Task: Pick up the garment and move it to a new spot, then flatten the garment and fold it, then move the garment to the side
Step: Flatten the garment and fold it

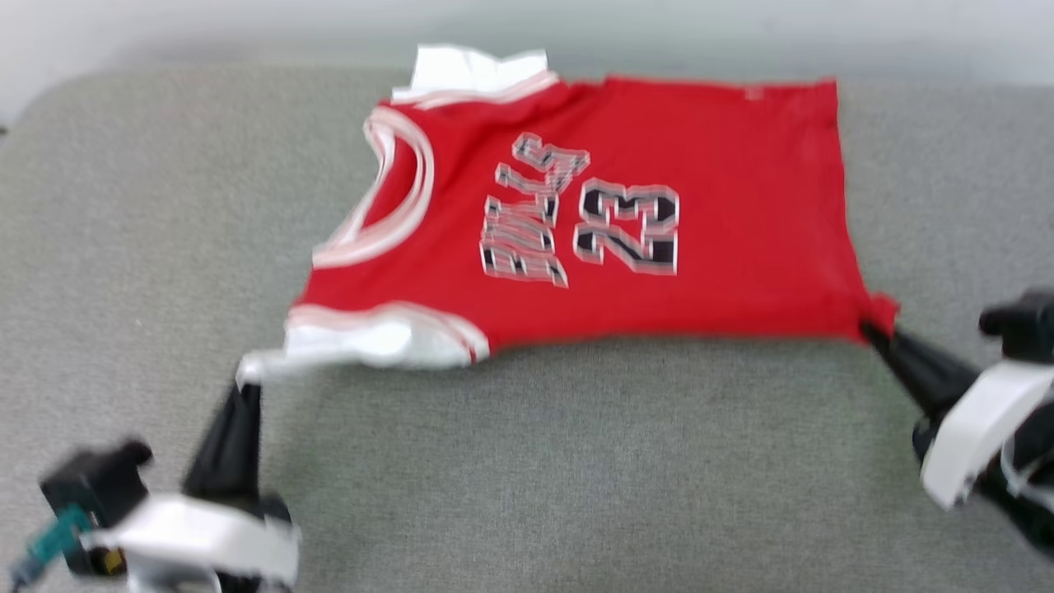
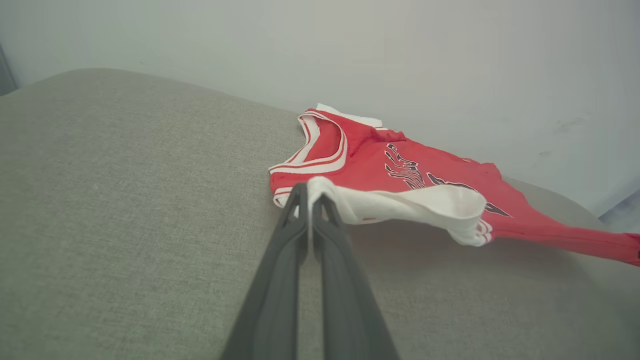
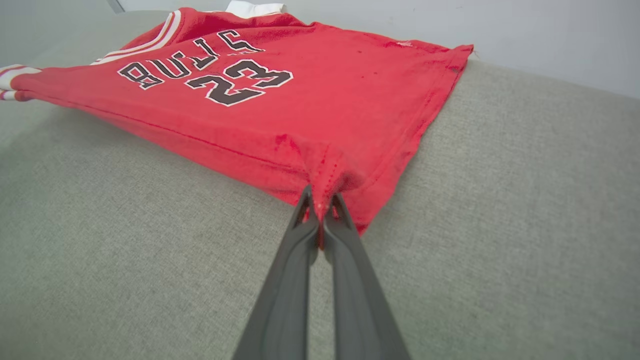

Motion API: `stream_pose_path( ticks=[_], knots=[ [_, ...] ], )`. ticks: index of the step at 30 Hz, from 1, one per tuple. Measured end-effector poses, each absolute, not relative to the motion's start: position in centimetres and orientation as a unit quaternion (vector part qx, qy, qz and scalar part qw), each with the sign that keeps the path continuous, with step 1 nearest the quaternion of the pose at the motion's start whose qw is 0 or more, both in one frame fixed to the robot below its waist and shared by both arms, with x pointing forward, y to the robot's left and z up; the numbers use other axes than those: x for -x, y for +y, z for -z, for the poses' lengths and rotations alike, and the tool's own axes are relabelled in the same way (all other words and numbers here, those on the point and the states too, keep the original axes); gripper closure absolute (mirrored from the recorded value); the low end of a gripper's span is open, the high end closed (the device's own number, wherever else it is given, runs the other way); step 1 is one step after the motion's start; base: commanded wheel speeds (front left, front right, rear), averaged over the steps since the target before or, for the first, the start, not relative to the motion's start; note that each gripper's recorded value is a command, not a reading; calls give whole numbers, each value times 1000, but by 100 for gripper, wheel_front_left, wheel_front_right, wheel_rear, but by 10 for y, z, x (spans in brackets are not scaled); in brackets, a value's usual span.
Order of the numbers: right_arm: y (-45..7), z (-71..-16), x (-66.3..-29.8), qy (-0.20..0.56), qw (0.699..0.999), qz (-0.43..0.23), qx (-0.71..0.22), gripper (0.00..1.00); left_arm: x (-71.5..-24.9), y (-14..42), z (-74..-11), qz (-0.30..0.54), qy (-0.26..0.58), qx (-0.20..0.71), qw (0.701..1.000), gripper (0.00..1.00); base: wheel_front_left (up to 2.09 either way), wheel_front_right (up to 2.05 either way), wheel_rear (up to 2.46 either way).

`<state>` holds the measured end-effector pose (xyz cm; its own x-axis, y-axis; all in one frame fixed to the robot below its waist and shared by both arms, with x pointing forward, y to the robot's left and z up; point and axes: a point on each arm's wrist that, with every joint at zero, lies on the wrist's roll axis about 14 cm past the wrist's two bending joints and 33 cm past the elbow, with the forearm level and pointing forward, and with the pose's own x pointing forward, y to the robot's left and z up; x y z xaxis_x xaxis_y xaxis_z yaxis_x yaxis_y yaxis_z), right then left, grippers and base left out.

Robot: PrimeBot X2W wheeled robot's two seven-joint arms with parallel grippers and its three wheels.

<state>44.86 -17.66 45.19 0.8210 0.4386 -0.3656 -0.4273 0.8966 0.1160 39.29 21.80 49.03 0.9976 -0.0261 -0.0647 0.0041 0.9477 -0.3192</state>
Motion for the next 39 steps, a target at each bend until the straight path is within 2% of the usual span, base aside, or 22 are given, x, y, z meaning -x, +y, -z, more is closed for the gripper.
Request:
stream_pose_path(
  ticks=[10, 25, 30, 39],
  knots=[
    [-185, -431, -379, 238, 949, -207, -28, 100, -313, 216, -442, -26, 118, 210, 970, 100, 0, 0, 0],
    [-201, -393, -289, 309, 934, -167, -58, 100, -225, 194, -381, -32, 243, 300, 922, 100, 0, 0, 0],
    [-206, -388, -276, 319, 933, -158, -55, 100, -206, 191, -371, -27, 278, 316, 907, 100, 0, 0, 0],
    [-202, -395, -283, 303, 939, -155, -58, 100, -229, 202, -392, -14, 233, 283, 930, 100, 0, 0, 0]
  ],
)
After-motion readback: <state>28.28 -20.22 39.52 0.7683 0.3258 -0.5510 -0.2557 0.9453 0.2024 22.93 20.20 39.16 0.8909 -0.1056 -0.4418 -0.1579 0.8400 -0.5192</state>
